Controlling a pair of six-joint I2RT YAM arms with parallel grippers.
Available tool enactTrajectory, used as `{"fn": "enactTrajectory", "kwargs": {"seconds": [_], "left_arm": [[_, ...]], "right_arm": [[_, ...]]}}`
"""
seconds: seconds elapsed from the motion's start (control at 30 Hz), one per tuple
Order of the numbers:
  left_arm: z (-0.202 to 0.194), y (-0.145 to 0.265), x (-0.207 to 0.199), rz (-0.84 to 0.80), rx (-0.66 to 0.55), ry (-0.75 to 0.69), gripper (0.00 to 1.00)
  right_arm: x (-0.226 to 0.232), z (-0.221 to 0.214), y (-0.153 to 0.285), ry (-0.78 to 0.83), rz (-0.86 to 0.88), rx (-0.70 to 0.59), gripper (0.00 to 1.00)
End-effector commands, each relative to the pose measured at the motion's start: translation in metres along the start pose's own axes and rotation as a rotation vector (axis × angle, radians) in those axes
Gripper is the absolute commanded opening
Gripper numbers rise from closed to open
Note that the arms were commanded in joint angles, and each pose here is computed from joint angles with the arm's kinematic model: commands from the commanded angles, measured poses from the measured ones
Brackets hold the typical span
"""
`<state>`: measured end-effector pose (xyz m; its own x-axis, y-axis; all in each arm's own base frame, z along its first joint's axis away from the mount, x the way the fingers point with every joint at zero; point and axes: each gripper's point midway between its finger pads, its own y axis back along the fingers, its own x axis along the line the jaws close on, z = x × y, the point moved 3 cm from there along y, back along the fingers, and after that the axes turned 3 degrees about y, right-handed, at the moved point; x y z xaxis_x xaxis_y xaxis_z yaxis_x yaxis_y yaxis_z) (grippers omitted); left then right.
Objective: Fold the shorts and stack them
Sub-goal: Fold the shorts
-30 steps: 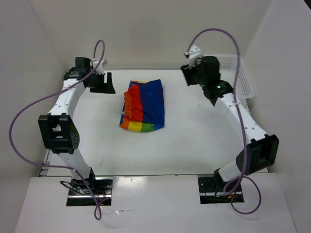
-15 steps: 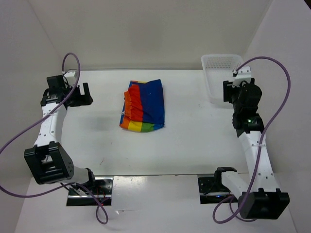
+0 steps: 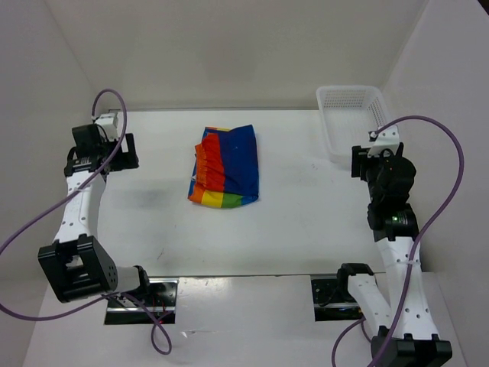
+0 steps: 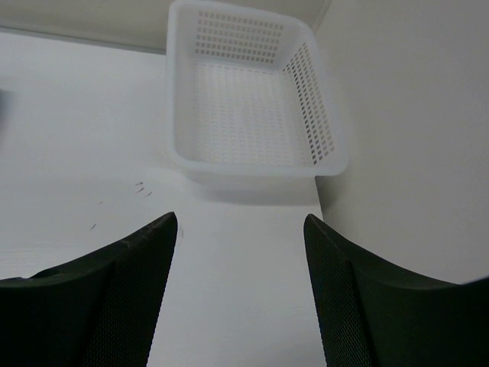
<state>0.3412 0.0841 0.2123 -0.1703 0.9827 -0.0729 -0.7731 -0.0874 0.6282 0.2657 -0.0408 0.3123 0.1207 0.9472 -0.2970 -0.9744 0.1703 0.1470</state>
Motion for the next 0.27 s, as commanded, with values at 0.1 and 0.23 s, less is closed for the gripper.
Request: {"fn": "enactTrajectory", "kwargs": {"seconds": [0.1, 0.23], "left_arm": [[0.0100, 0.0146, 0.0033, 0.027, -0.080, -0.011, 0.99], [0.0117, 0.0172, 0.0016, 0.018, -0.089, -0.013, 0.99]], "right_arm": [[0.0068, -0.0087, 0.0014, 0.005, 0.041, 0.020, 0.73], [0.0081, -0.0125, 0.0007, 0.006, 0.044, 0.029, 0.76]]}}
